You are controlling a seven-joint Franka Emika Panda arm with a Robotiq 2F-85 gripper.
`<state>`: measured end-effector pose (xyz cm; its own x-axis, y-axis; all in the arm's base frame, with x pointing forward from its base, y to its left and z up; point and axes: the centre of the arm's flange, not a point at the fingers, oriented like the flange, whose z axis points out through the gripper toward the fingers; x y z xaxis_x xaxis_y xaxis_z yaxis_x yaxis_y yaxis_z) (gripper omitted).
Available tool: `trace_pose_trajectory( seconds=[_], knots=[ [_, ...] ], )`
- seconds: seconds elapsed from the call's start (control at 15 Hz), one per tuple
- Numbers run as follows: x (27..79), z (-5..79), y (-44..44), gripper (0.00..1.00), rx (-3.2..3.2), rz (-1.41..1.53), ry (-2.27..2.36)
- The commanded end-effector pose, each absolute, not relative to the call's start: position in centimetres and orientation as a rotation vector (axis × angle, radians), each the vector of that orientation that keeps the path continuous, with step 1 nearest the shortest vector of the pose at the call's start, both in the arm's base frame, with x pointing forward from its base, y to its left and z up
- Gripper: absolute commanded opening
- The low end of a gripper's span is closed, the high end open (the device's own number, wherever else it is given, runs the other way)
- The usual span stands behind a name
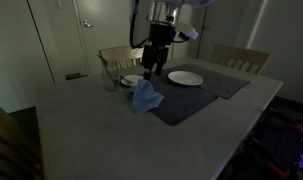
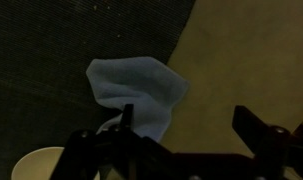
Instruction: Use the towel to wipe the plate
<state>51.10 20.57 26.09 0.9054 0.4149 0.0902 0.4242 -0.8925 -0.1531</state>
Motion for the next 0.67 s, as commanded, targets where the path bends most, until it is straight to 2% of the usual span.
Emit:
trace_pose_trajectory(
  seconds=[0.0,0.6],
  knots=[
    [51.3,25.5,20.6,1.00,-2.899,-0.071,-0.640],
    [51.5,24.6,21.2,1.00,-2.877,-0.097,-0.662]
  ],
)
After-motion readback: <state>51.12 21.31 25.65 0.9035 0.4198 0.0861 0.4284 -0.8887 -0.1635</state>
